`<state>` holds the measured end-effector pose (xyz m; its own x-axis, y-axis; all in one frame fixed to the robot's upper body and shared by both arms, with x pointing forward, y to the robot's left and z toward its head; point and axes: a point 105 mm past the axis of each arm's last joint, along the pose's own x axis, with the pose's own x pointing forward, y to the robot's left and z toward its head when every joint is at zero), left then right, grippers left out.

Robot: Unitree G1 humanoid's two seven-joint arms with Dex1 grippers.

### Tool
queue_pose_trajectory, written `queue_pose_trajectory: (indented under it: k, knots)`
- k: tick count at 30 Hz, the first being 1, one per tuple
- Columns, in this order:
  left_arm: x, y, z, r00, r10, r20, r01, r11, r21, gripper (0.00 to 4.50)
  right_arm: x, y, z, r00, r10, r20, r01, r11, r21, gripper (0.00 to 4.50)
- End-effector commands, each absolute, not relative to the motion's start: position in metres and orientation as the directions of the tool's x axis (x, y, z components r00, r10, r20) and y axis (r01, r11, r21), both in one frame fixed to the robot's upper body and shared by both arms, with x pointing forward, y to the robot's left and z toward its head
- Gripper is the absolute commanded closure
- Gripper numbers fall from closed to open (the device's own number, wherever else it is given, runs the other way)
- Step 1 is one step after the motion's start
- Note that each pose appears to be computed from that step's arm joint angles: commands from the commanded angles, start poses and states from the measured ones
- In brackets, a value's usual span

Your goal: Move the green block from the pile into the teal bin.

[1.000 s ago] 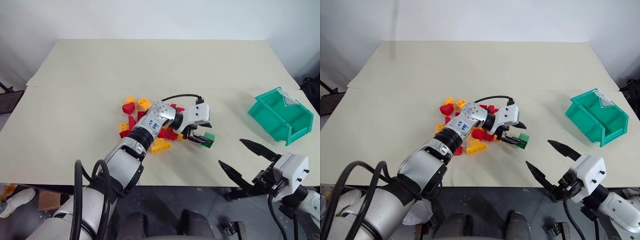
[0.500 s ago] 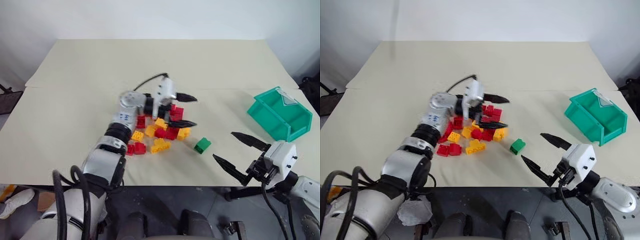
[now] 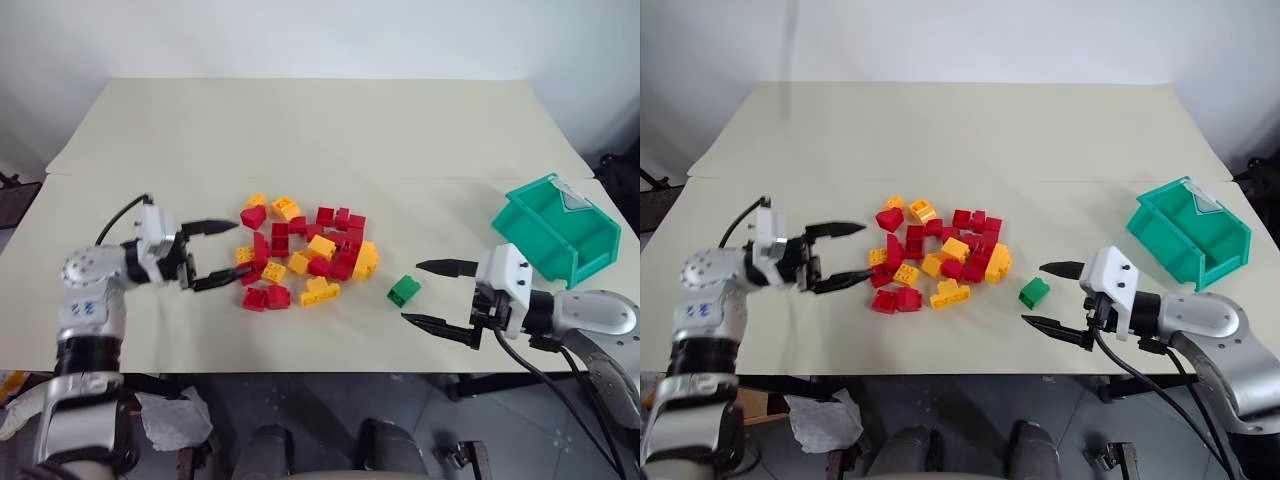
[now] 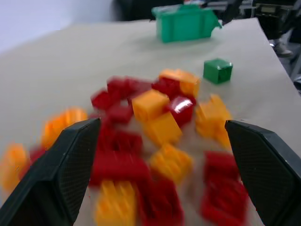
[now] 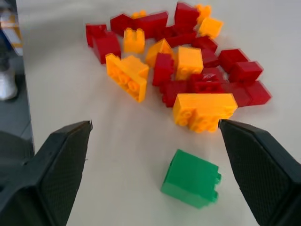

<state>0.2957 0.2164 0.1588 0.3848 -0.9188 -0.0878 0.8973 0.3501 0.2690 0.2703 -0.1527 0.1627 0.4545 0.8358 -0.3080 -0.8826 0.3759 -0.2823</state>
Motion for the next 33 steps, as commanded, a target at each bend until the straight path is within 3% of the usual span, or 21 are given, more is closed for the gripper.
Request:
queue_pose_trajectory:
  k: [1,10,21,25,31,33]
  knots:
    - [0.272,0.216,0.164,0.400,-0.913,-0.077,0.893,0.370,0.258,0.01,0.284,-0.159,0.142,0.464,0.788,-0.405,-0.885,0.390,-0.254,0.00]
    - [0.249,0.189,0.144,0.348,-0.935,-0.068,0.926,0.332,0.177,0.01,0.311,-0.154,0.131,0.512,0.763,-0.395,-0.858,0.428,-0.285,0.00]
    - [0.260,0.177,0.148,0.314,-0.948,-0.045,0.936,0.302,0.179,0.01,0.322,-0.158,0.123,0.533,0.747,-0.397,-0.846,0.452,-0.284,0.00]
    - [0.265,0.175,0.150,0.308,-0.951,-0.037,0.937,0.297,0.184,0.00,0.323,-0.156,0.127,0.547,0.757,-0.357,-0.836,0.471,-0.281,0.92]
    - [0.266,0.163,0.152,0.244,-0.970,-0.015,0.951,0.237,0.197,0.00,0.315,-0.159,0.132,0.570,0.759,-0.316,-0.819,0.492,-0.295,2.98]
    - [0.264,0.154,0.152,0.206,-0.979,-0.010,0.960,0.200,0.198,0.00,0.310,-0.163,0.144,0.593,0.765,-0.252,-0.798,0.515,-0.314,2.96]
